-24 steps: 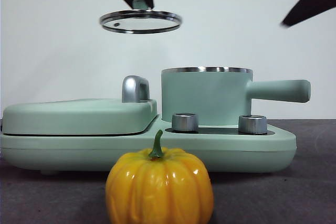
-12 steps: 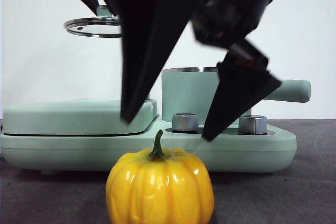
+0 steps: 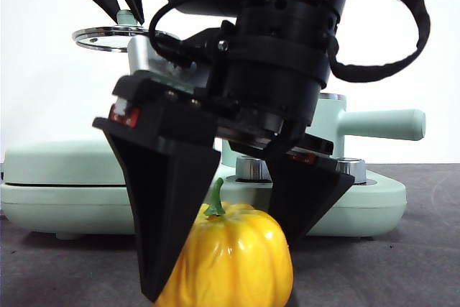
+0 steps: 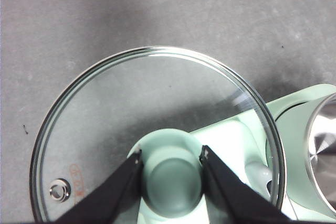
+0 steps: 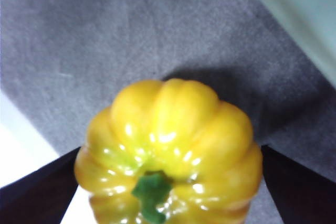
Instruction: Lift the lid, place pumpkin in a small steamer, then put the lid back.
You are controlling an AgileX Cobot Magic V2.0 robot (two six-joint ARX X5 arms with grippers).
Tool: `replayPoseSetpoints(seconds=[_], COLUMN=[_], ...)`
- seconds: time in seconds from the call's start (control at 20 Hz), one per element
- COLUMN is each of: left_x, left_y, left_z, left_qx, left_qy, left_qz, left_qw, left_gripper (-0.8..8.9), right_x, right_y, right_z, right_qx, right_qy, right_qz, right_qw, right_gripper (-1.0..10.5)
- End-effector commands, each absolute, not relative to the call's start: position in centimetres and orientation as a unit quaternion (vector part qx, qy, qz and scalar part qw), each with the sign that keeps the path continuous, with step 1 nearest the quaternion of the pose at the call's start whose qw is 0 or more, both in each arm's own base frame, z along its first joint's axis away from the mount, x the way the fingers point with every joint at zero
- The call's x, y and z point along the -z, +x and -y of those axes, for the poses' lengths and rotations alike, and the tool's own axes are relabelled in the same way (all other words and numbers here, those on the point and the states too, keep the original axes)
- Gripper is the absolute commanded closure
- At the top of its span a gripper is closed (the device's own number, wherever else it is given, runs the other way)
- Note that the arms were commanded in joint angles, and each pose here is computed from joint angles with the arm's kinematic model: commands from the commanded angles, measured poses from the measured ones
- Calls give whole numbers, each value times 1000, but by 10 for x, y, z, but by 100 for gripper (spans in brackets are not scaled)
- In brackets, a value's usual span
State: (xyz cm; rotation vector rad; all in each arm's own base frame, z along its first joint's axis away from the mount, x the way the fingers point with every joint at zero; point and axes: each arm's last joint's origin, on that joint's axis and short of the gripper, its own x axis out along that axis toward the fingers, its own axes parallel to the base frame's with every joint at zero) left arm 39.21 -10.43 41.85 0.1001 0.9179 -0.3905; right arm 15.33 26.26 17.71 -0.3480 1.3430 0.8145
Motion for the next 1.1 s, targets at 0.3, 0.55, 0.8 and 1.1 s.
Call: replayPoseSetpoints(seconds=[0.3, 0.55, 0.8, 1.1], left_x=[-434, -434, -434, -434], left_y=[385, 386, 388, 388], left_z=[104, 100, 95, 95], left_qx=[191, 186, 180, 180], left_qy=[41, 39, 36, 36], left_qz=[-409, -410, -409, -409], left_qw=[891, 892, 894, 894], left_gripper=[799, 799, 799, 799], right_x=[-181, -251, -335, -357], right_y=[153, 178, 232, 308], right_z=[-272, -276, -250, -218], right_qx=[-374, -372, -342, -273], right_qy=[-160, -163, -114, -87], right_qz=[-596, -589, -547, -540], right_qw=[693, 699, 756, 791], right_gripper=[592, 591, 591, 591])
